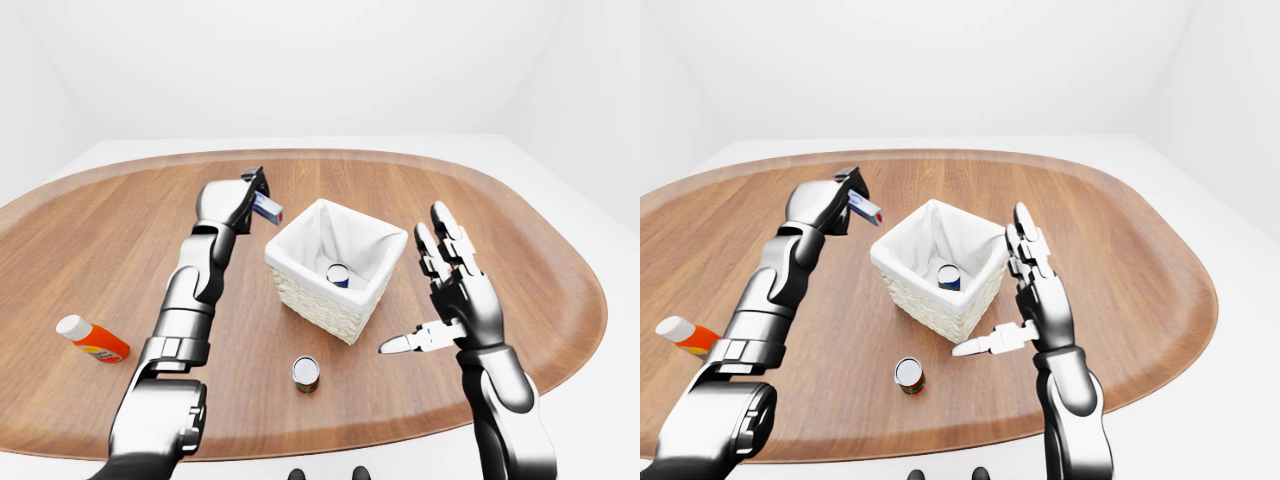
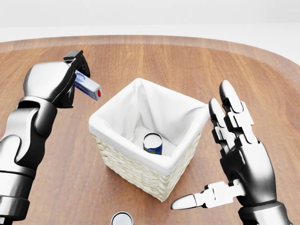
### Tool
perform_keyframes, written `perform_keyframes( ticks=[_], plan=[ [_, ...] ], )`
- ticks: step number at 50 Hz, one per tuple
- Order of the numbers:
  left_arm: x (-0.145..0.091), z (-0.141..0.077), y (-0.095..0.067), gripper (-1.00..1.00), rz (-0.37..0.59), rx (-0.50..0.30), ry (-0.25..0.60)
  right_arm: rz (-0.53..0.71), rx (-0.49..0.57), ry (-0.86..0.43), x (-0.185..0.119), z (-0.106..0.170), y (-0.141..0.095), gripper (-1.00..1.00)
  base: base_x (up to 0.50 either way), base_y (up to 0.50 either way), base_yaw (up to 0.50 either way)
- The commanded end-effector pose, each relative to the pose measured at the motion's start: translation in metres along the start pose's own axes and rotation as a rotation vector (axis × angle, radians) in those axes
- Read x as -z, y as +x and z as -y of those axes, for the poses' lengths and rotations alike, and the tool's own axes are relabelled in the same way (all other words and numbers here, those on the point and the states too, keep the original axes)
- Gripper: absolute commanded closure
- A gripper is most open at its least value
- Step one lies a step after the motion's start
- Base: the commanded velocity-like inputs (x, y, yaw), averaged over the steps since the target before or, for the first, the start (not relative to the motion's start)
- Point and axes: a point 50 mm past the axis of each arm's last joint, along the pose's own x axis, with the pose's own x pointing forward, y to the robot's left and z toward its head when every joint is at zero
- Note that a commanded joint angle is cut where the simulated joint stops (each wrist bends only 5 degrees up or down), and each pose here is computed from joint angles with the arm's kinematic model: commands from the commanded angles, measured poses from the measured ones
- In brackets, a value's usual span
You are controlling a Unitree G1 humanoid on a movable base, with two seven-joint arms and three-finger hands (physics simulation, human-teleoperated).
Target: Pick up the alphabet soup and the cream cheese box, and put them in the basket.
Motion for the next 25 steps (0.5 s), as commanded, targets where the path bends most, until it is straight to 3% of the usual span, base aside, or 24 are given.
perform_keyframes(
  ticks=[1, 25],
  plan=[
    [-0.024, -0.005, -0.003, 1.00, 0.074, -0.018, -0.113, 0.007, 0.006, 0.003, -0.001, 0.002, 0.000, -1.00, 0.00, 0.00, 0.00],
    [-0.048, 0.020, 0.020, 1.00, 0.072, 0.037, -0.125, 0.013, 0.019, 0.010, -0.002, 0.005, -0.001, -1.00, 0.00, 0.00, 0.00]
  ],
)
